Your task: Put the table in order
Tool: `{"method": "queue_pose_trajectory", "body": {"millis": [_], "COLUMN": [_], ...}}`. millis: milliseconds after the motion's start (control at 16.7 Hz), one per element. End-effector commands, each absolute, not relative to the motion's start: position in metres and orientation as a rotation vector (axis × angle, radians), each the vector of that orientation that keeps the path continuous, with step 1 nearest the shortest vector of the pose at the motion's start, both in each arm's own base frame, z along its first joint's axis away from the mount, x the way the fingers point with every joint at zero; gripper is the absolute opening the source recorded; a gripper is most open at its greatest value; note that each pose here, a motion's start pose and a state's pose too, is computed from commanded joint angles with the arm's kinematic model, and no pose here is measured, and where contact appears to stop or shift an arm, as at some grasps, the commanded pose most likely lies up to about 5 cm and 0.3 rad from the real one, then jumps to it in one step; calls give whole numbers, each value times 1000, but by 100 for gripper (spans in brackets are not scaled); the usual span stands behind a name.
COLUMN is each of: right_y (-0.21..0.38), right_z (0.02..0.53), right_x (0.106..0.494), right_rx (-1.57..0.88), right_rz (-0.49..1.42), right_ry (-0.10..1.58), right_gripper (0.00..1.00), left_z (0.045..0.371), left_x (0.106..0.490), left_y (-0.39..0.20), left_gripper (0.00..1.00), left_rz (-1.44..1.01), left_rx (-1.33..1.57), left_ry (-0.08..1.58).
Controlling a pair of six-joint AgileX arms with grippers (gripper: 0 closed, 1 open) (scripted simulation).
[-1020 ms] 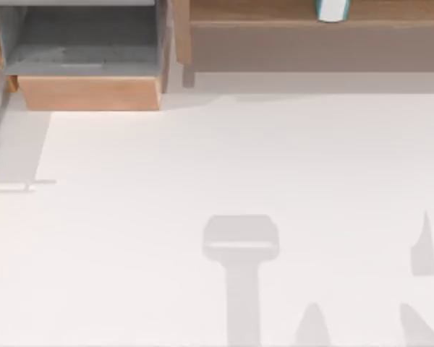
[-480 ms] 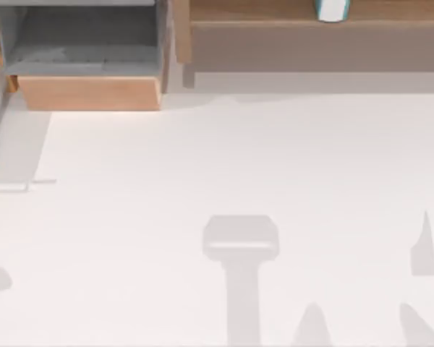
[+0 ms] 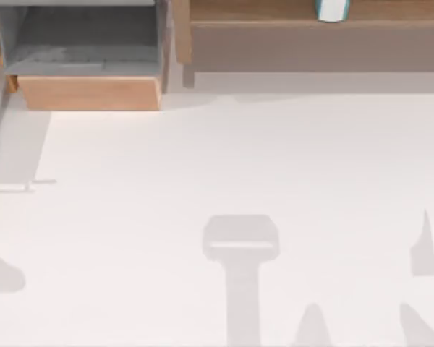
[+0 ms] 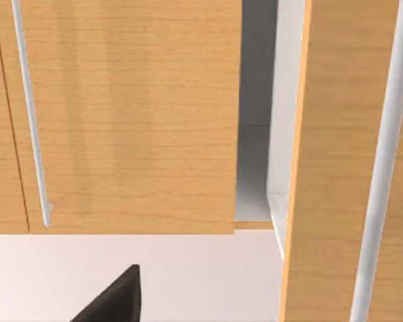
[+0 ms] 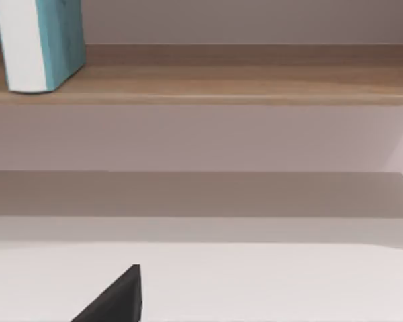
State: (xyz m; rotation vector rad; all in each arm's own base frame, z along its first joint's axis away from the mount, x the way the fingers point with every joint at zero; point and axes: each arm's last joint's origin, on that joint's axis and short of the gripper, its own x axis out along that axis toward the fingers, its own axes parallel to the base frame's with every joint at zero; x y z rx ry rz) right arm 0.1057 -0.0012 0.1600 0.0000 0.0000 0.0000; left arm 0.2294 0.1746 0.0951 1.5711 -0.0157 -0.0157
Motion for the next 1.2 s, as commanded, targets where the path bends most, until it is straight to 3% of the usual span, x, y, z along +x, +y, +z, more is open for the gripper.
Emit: {"method": "queue_pose_trajectory", "body": {"millis": [660, 1200], "right_y": [-1, -1], "right_z": [160, 160], "right_x": [106, 106], "right_rx": [0, 0], "right_rz": [0, 0], "right_ry": [0, 0], "right_gripper": [100, 100], "left_z": [95, 95], "left_x": [254, 254], "left_y": [174, 174], "left_gripper": [100, 32], "left_rz": [-16, -16], "left_rx": [1571, 1571], "left_ry": [-16, -16]}}
